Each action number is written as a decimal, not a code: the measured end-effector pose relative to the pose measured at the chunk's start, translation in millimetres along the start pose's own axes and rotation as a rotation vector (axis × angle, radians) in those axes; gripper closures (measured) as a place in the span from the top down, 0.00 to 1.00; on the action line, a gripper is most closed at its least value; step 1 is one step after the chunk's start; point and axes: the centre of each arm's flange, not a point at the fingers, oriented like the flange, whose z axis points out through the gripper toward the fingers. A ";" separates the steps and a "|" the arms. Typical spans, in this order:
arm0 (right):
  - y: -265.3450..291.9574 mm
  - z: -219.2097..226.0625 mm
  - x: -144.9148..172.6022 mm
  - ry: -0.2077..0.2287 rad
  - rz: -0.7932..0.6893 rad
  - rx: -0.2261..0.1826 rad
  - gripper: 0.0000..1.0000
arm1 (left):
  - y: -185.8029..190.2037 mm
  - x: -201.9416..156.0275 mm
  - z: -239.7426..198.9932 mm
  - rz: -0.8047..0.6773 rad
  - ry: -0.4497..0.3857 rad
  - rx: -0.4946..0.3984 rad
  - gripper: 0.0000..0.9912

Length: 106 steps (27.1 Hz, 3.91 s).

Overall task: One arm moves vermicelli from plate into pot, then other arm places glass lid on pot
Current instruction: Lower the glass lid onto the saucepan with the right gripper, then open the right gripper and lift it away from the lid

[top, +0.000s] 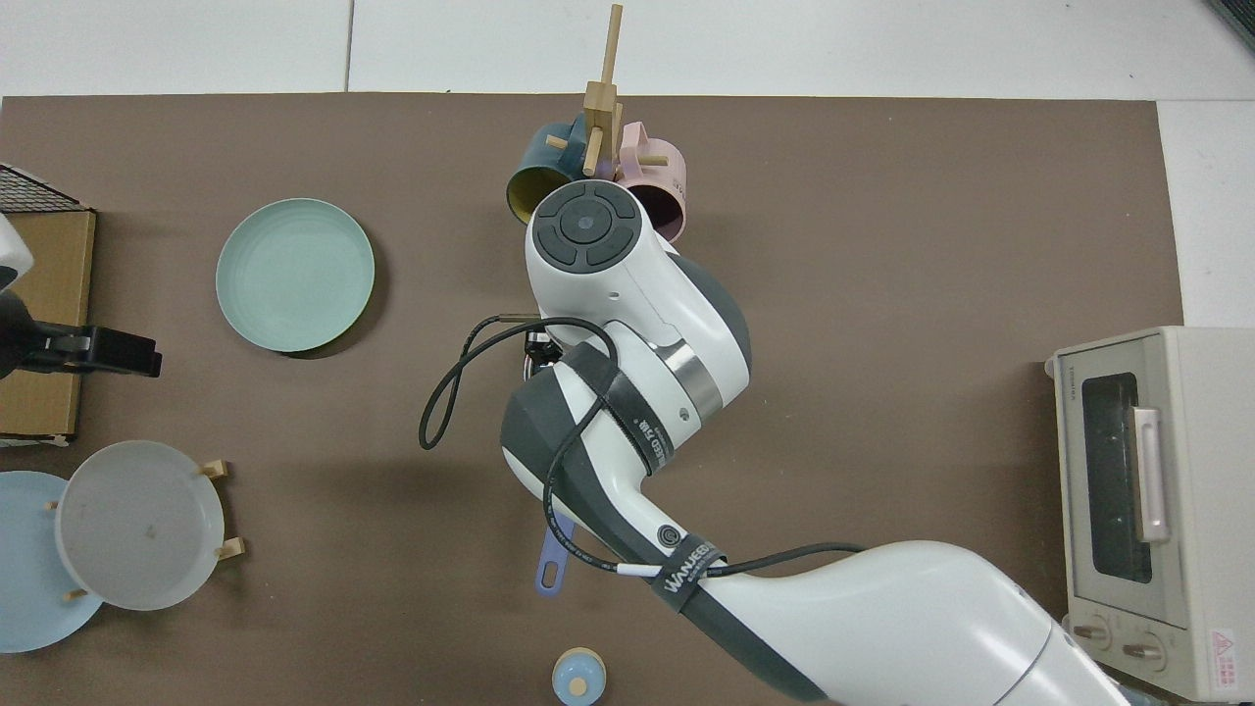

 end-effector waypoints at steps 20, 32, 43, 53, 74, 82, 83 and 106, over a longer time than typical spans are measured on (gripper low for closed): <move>0.1 4.2 2.6 -0.004 0.002 0.003 0.65 | 0.6 0.1 0.0 0.000 0.000 0.000 1.00; -1.6 4.8 2.1 -0.002 0.000 0.007 0.65 | 4.5 0.7 0.0 0.007 0.000 0.000 1.00; -2.4 6.0 3.1 0.002 0.000 0.012 0.65 | 4.5 0.7 0.0 0.007 0.000 0.000 1.00; -1.4 8.8 6.7 0.013 0.004 0.022 0.65 | 4.7 0.7 0.0 0.007 0.000 0.000 1.00; -1.2 10.8 6.7 0.014 0.004 0.023 1.00 | 4.8 0.7 0.0 0.007 0.000 0.000 1.00; 0.7 2.2 3.0 0.011 -0.017 0.016 1.00 | 4.8 0.7 0.0 0.007 0.000 0.000 1.00; 1.4 -0.9 2.1 0.012 -0.019 0.015 1.00 | 4.8 0.7 0.0 0.007 0.000 0.000 1.00; 169.8 -135.5 49.9 0.093 -0.086 0.079 1.00 | 4.9 0.7 0.0 0.007 0.000 0.000 1.00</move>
